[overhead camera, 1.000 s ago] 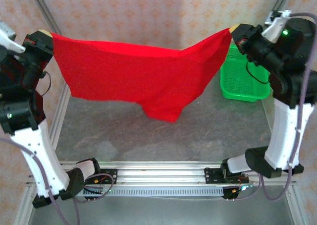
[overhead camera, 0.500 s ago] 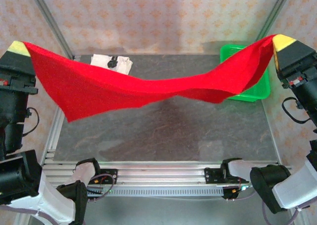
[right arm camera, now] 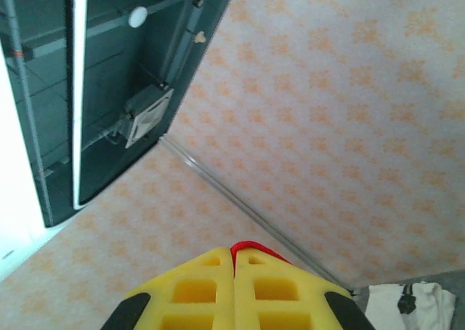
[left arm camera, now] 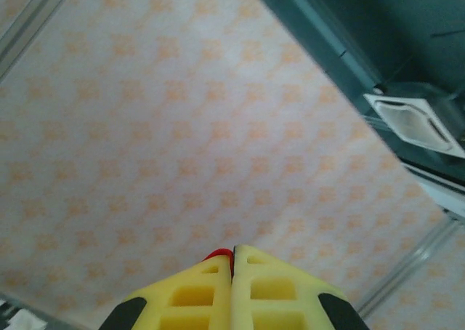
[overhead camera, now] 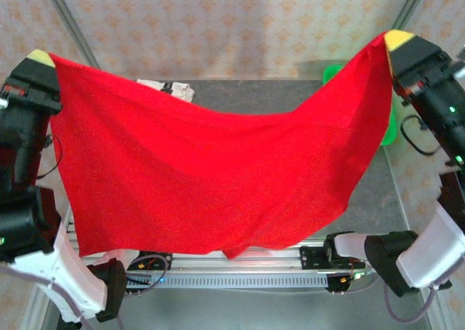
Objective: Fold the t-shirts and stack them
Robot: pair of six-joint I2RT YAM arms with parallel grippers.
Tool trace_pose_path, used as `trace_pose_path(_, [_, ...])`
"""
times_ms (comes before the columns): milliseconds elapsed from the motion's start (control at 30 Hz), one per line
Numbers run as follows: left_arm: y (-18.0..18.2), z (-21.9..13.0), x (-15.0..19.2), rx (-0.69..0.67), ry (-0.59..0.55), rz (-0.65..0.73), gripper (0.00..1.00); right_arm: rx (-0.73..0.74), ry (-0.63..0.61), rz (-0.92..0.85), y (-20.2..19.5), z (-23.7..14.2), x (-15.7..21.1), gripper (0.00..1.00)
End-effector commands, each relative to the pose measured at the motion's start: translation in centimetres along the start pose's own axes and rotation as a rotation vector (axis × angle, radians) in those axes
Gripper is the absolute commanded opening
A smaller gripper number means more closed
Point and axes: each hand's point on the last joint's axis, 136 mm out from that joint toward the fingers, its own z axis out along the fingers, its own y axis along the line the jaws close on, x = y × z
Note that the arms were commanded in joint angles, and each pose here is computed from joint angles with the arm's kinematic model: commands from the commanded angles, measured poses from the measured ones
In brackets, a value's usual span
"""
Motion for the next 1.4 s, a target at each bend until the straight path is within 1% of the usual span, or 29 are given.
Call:
trace_pose_path(0, [2.8,4.3,0.2,-0.031,-0.002,0.045,0.0,0.075,0.006,-0.051,-4.4,5.8,-0.7,0.0])
trace_pose_path(100, [6.4,8.5,2.1,-0.081,0.069,0.053,0.0,0.144,0.046,-0.054,-9.3,10.3,-0.7,0.0])
trace_pose_path(233, [11.8,14.9,6.5,-0.159,0.195,0.106,0.0,0.288,0.101,-0.054,-18.6,16.3,0.1,0.0])
trace_pose_path(300, [14.2,18.2,9.6,-0.194,0.274,0.151,0.0,0.342,0.134,-0.073,-23.0,19.0,0.9,0.0])
trace_pose_path(367, [17.4,21.9,13.9,-0.224,0.373,0.191,0.0,0.418,0.187,-0.077,-28.5,21.8,2.4,0.0])
trace_pose_path(400, [19.0,23.4,15.8,-0.247,0.411,0.196,0.0,0.437,0.214,-0.077,-30.5,22.9,3.3,0.0])
trace_pose_path(467, [23.4,26.5,20.4,-0.313,0.499,0.218,0.01,0.515,0.248,-0.07,-36.3,25.2,5.0,0.01])
trace_pose_path(500, [25.7,27.6,22.2,-0.361,0.53,0.219,0.13,0.53,0.255,-0.064,-38.4,26.1,5.7,0.1])
trace_pose_path(533, [28.6,28.8,24.2,-0.42,0.562,0.207,0.18,0.541,0.254,-0.049,-40.9,27.3,6.5,0.15])
trace_pose_path(567, [31.0,30.1,25.9,-0.454,0.584,0.194,0.29,0.559,0.242,-0.035,-43.4,28.4,7.2,0.25])
trace_pose_path(600, [32.8,31.1,27.1,-0.486,0.596,0.182,0.46,0.554,0.222,-0.026,-44.9,29.3,7.5,0.47])
trace_pose_path(633, [34.4,32.0,28.0,-0.527,0.607,0.153,0.56,0.546,0.195,0.009,-46.5,30.4,7.9,0.63])
trace_pose_path(667, [35.3,32.7,28.1,-0.557,0.608,0.128,0.57,0.529,0.165,0.056,-47.3,31.1,7.7,0.68])
trace_pose_path(700, [35.5,33.2,27.6,-0.572,0.59,0.118,0.58,0.492,0.146,0.065,-46.9,31.7,7.4,0.71])
trace_pose_path(733, [35.0,33.8,26.7,-0.569,0.559,0.111,0.63,0.468,0.136,0.043,-45.8,32.0,7.0,0.75])
trace_pose_path(767, [34.0,34.2,25.3,-0.564,0.517,0.102,0.73,0.471,0.129,0.009,-44.6,31.7,6.5,0.79])
trace_pose_path(800, [33.2,34.2,23.8,-0.566,0.484,0.101,0.98,0.488,0.131,-0.014,-43.8,31.1,6.0,0.82])
trace_pose_path(833, [32.2,33.8,21.9,-0.571,0.445,0.091,1.0,0.504,0.142,-0.035,-42.4,30.0,5.5,0.84])
trace_pose_path(867, [31.0,33.2,20.0,-0.562,0.415,0.074,1.0,0.519,0.162,-0.061,-40.9,28.8,5.1,0.84])
trace_pose_path(900, [29.8,32.5,18.8,-0.55,0.406,0.061,1.0,0.547,0.19,-0.075,-39.8,27.4,5.1,0.85])
trace_pose_path(967, [27.6,29.5,16.7,-0.561,0.42,0.076,1.0,0.573,0.287,-0.106,-36.3,23.6,6.0,0.85])
trace_pose_path(1033, [26.4,25.5,16.5,-0.592,0.482,0.082,1.0,0.593,0.393,-0.124,-33.3,19.5,8.1,0.85])
trace_pose_path(1067, [25.5,23.2,16.4,-0.589,0.499,0.076,1.0,0.604,0.432,-0.099,-32.3,17.1,9.4,0.85])
trace_pose_path(1100, [25.1,20.9,16.5,-0.588,0.508,0.07,1.0,0.601,0.451,-0.065,-31.2,14.7,10.6,0.86])
trace_pose_path(1167, [23.8,15.9,16.2,-0.565,0.476,0.026,1.0,0.521,0.469,0.052,-28.6,9.9,13.6,0.86])
trace_pose_path(1233, [24.5,11.1,17.6,-0.599,0.503,-0.006,1.0,0.511,0.473,0.172,-27.8,5.2,16.7,0.86])
trace_pose_path(1267, [24.7,8.8,18.7,-0.616,0.54,-0.013,1.0,0.494,0.471,0.226,-27.2,2.6,18.3,0.86])
trace_pose_path(1300, [25.0,7.2,19.9,-0.624,0.582,-0.024,1.0,0.472,0.486,0.269,-26.8,0.9,19.9,0.86])
trace_pose_path(1367, [26.2,3.9,23.0,-0.657,0.675,-0.053,1.0,0.492,0.537,0.333,-27.4,-3.3,23.6,0.86])
